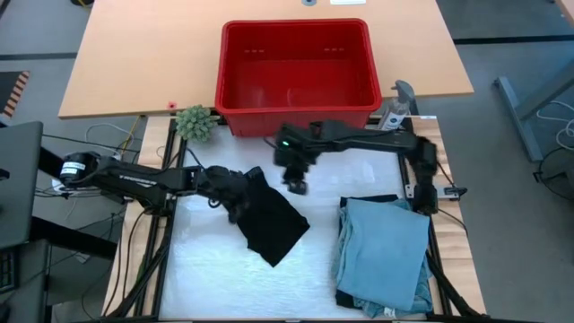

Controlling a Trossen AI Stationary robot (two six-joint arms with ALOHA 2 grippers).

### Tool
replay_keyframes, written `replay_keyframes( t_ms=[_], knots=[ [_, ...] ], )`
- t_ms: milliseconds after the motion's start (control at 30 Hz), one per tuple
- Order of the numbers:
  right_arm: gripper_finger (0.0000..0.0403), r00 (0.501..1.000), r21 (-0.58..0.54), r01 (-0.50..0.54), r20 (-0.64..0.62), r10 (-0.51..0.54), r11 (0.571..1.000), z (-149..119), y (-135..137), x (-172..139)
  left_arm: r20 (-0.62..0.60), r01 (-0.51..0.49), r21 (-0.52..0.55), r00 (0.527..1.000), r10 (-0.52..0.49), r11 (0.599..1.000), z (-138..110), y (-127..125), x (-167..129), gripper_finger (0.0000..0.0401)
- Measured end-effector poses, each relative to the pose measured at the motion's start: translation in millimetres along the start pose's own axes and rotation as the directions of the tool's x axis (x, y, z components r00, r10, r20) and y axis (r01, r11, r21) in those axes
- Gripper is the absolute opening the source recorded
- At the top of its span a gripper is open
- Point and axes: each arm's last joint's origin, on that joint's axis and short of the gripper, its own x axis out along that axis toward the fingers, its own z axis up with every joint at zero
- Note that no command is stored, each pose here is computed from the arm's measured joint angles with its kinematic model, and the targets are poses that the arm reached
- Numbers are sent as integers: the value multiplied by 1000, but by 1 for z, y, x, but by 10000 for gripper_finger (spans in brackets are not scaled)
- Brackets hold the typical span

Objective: Fold Laundry from Bin
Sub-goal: Fold the black boxer

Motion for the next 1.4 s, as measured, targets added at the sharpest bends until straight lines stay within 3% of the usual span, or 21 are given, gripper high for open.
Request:
replay_keyframes(
  t_ms=[100,167,267,367,533,567,667,800,900,1033,1167,1233,1400],
  knots=[
    [122,997,-8,-32,-65,31,999,-13,31,-39,8,243,128,969,-246,961,17,-26,-5,29],
    [122,996,0,-50,-76,50,999,-21,52,-66,10,298,226,951,-308,928,23,-44,-8,48],
    [122,996,28,-86,-19,86,996,-35,86,-114,45,307,312,940,-337,899,30,-67,-15,72],
    [122,989,67,-128,82,122,989,-52,116,-162,149,327,469,886,-438,820,48,-91,-26,83],
    [123,966,176,-99,253,52,980,-88,151,-225,418,148,515,816,-399,844,74,-107,-41,84],
    [123,958,196,-83,284,24,977,-96,156,-235,398,115,570,828,-395,814,78,-108,-43,85],
    [123,936,241,-61,350,-28,969,-116,169,-257,168,121,759,913,-373,640,75,-111,-44,92],
    [123,930,292,-80,366,-34,953,-137,183,-270,-86,225,847,952,-294,482,71,-123,-44,121],
    [123,941,324,-66,336,-49,944,-148,190,-271,-194,308,853,937,-291,422,74,-137,-42,155],
    [123,956,326,-7,278,-89,945,-157,201,-261,-327,409,831,907,-264,376,60,-152,-21,217],
    [123,956,281,62,258,-137,958,-159,213,-247,-370,385,879,923,-105,282,31,-161,15,265],
    [123,957,263,78,251,-146,962,-160,218,-243,-375,372,887,926,-43,273,18,-162,35,276],
    [123,963,251,98,221,-156,963,-160,227,-234,-397,376,864,918,-7,335,0,-161,73,281]
  ],
)
